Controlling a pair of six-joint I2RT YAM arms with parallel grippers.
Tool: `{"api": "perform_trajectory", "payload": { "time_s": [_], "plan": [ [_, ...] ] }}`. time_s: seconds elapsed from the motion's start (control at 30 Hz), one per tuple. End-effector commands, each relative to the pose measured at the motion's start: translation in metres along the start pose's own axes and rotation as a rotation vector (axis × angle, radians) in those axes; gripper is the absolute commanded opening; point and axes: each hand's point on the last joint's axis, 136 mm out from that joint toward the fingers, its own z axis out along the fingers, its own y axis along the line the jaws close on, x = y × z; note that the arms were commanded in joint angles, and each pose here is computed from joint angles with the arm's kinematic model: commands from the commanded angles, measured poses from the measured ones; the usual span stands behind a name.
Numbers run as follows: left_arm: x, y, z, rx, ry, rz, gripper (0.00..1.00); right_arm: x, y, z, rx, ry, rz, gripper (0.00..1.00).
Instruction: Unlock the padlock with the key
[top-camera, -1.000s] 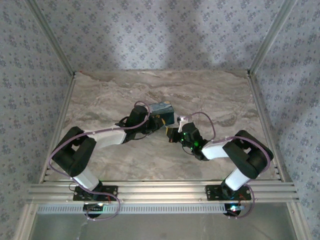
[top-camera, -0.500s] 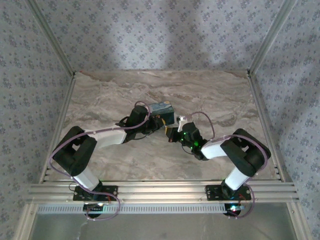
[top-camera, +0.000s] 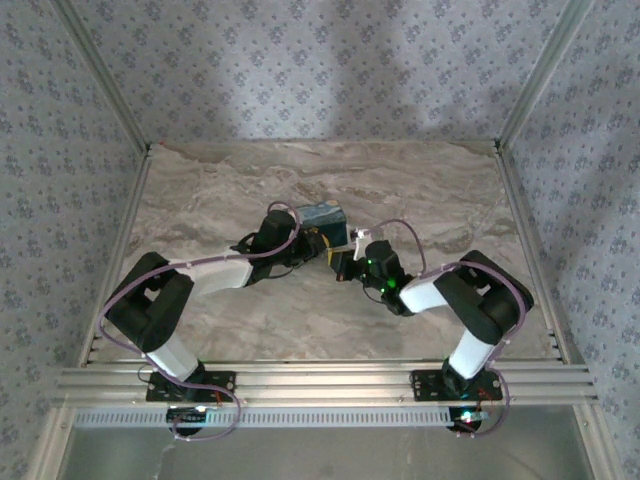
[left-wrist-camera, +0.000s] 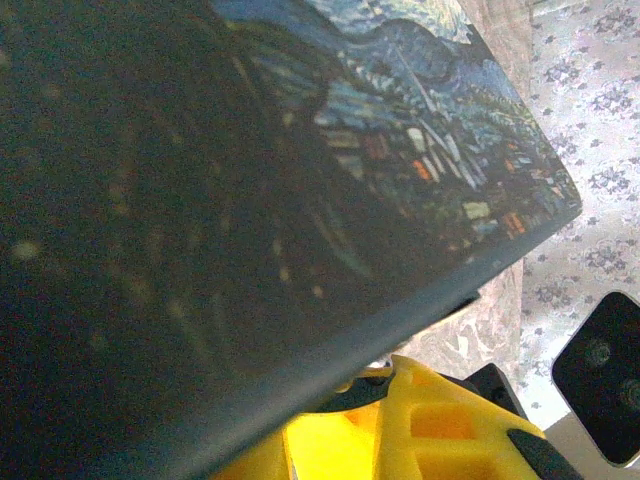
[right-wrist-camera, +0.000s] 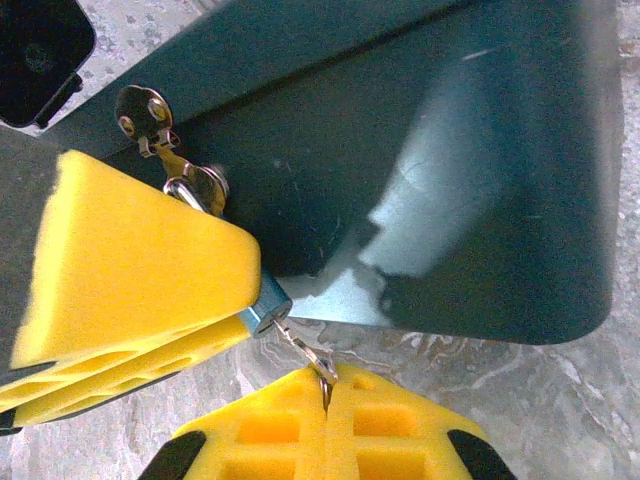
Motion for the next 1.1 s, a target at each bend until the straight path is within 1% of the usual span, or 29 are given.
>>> {"api": "perform_trajectory", "payload": {
  "time_s": [0.0,0.13,0.37,0.9,0.97,1.07],
  "plan": [
    [0.012,-0.026,0.001,0.080,0.060,0.023,0.13,-0.051,0.032,0.005,-0.128,-0.143,-0.066,0.00],
    [0.012,-0.025,0.001,0.079,0.060,0.020,0.13,-0.065,0.040,0.006,-0.175,-0.167,-0.078,0.00],
    [0.013,-0.025,0.001,0.076,0.064,0.024,0.13,-0.073,0.045,0.007,-0.217,-0.165,-0.092,0.00],
    [0.006,-0.020,-0.002,0.052,0.036,0.026,0.13,-0.040,0.020,-0.007,-0.151,-0.106,-0.056,0.05],
    [0.005,-0.021,-0.003,0.053,0.033,0.027,0.13,-0.035,0.018,-0.009,-0.150,-0.097,-0.053,0.06],
    [0.004,-0.021,-0.003,0.053,0.031,0.026,0.13,-0.029,0.018,-0.013,-0.152,-0.083,-0.053,0.13]
  ]
}}
